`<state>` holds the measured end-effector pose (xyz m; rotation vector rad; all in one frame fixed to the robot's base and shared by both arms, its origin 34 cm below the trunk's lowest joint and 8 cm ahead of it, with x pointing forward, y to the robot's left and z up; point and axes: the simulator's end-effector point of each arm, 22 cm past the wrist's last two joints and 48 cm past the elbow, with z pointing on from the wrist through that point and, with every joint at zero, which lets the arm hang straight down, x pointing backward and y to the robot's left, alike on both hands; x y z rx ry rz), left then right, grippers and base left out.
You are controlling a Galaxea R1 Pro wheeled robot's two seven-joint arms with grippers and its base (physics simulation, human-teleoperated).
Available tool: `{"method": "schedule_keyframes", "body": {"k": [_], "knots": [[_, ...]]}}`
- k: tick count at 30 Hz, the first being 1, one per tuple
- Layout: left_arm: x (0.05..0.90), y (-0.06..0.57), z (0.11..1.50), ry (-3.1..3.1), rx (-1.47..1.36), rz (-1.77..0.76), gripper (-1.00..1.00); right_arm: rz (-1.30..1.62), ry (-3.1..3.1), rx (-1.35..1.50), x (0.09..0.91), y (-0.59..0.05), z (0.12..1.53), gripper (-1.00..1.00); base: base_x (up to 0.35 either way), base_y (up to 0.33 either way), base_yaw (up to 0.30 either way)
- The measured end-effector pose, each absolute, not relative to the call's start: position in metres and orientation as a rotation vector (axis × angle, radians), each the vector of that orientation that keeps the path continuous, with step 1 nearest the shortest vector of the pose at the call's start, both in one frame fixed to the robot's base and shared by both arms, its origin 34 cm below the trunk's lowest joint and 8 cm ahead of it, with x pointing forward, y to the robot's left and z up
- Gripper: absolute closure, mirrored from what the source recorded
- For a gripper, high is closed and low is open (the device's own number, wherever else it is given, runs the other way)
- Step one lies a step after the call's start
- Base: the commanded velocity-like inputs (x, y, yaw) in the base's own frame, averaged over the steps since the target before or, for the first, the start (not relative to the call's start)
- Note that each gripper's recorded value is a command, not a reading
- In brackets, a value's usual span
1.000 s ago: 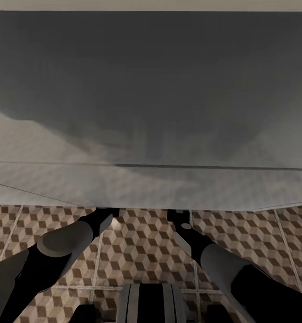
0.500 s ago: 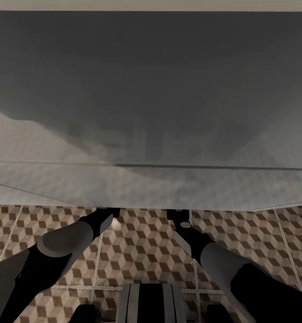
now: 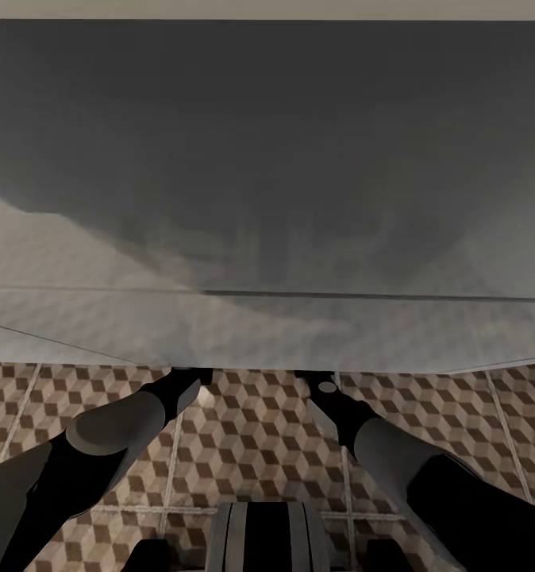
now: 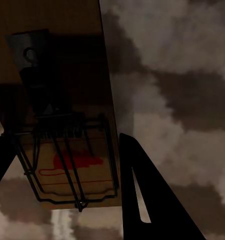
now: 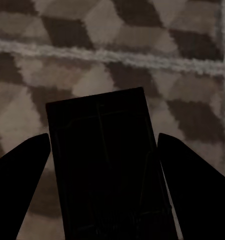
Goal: Take the four mousetraps from the cabinet in the bathroom and place them on the bathroom floor. Make sure all four end up on the same floor surface, and ensure that at least two of them are either under or directly next to the same bathroom sink.
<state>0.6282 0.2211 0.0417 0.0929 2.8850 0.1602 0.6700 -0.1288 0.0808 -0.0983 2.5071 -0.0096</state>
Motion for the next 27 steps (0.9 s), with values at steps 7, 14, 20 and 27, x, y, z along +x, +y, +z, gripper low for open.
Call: {"method": "schedule_keyframes", "body": {"k": [7,14,20,27], "knots": [[0.628,0.221,0.042,2.886,0.093,0.158,1.0,-0.01,2.479,-0.095,0.692,-0.127,0.091,1.0,0.0,0.0,0.0],[0.628,0.22,0.042,2.886,0.094,0.158,1.0,-0.019,2.467,-0.095,0.704,-0.129,0.095,1.0,0.0,0.0,0.0],[0.617,0.22,0.028,2.909,0.099,0.159,1.0,-0.038,2.598,-0.134,0.677,-0.129,0.067,1.0,0.0,0.0,0.0],[0.619,0.222,0.017,2.916,0.115,0.167,1.0,-0.052,2.671,-0.153,0.672,-0.132,0.051,1.0,0.0,0.0,0.0]]}}
